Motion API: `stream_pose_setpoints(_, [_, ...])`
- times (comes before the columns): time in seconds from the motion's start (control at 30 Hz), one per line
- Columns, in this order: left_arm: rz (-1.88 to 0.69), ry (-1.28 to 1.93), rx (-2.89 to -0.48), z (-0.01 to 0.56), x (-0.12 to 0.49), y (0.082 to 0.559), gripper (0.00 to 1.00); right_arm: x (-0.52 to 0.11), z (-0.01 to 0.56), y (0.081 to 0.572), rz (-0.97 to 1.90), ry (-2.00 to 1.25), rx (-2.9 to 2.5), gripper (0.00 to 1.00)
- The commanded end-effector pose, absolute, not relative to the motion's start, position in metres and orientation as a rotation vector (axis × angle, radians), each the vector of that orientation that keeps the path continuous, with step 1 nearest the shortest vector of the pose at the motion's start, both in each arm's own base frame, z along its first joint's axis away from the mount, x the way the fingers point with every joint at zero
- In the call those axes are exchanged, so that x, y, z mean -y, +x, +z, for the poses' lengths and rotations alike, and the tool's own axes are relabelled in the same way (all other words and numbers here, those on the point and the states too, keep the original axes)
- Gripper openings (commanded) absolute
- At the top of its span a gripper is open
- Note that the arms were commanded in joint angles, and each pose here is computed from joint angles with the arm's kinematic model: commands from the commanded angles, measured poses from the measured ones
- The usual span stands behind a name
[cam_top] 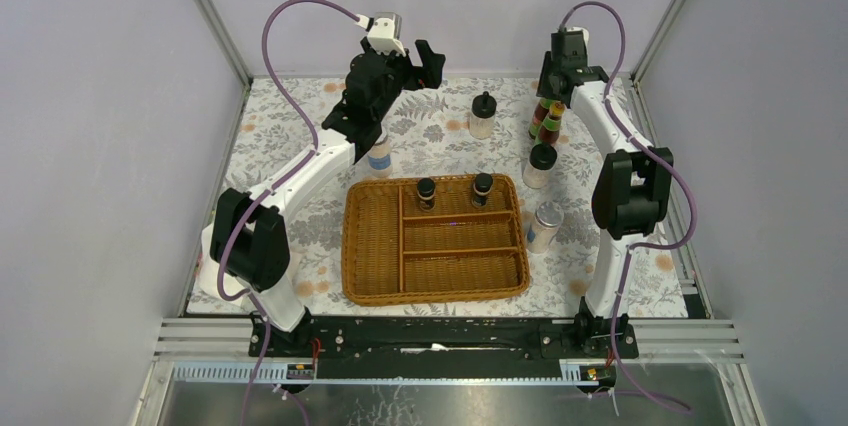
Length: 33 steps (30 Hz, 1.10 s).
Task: Organize the condiment bottles
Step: Pick up the bottle from the center of the board.
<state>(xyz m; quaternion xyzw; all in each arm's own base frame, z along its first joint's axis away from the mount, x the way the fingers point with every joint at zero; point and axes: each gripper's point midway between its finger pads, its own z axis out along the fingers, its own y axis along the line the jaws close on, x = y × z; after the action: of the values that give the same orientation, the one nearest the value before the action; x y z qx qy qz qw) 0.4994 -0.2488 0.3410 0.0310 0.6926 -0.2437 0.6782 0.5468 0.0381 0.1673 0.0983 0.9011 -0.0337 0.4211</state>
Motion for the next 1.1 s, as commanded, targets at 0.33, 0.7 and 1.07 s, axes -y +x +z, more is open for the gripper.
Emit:
stream_pose_setpoints(0.33, [-0.532, 0.068, -1.548, 0.335, 0.246, 0.505, 0.98, -0.040, 0.185, 0.554, -0.075, 0.232, -2.224, 0.00])
stream_pose_setpoints(0.7, [-0.531, 0.059, -1.541, 0.338, 0.244, 0.504, 0.98, -0.040, 0.207, 0.560, -0.069, 0.213, -2.161, 0.00])
stream_pose_setpoints(1.07, [-0.501, 0.044, -1.520, 0.345, 0.237, 0.504, 0.98, -0.047, 0.227, 0.571, -0.045, 0.166, -2.103, 0.00])
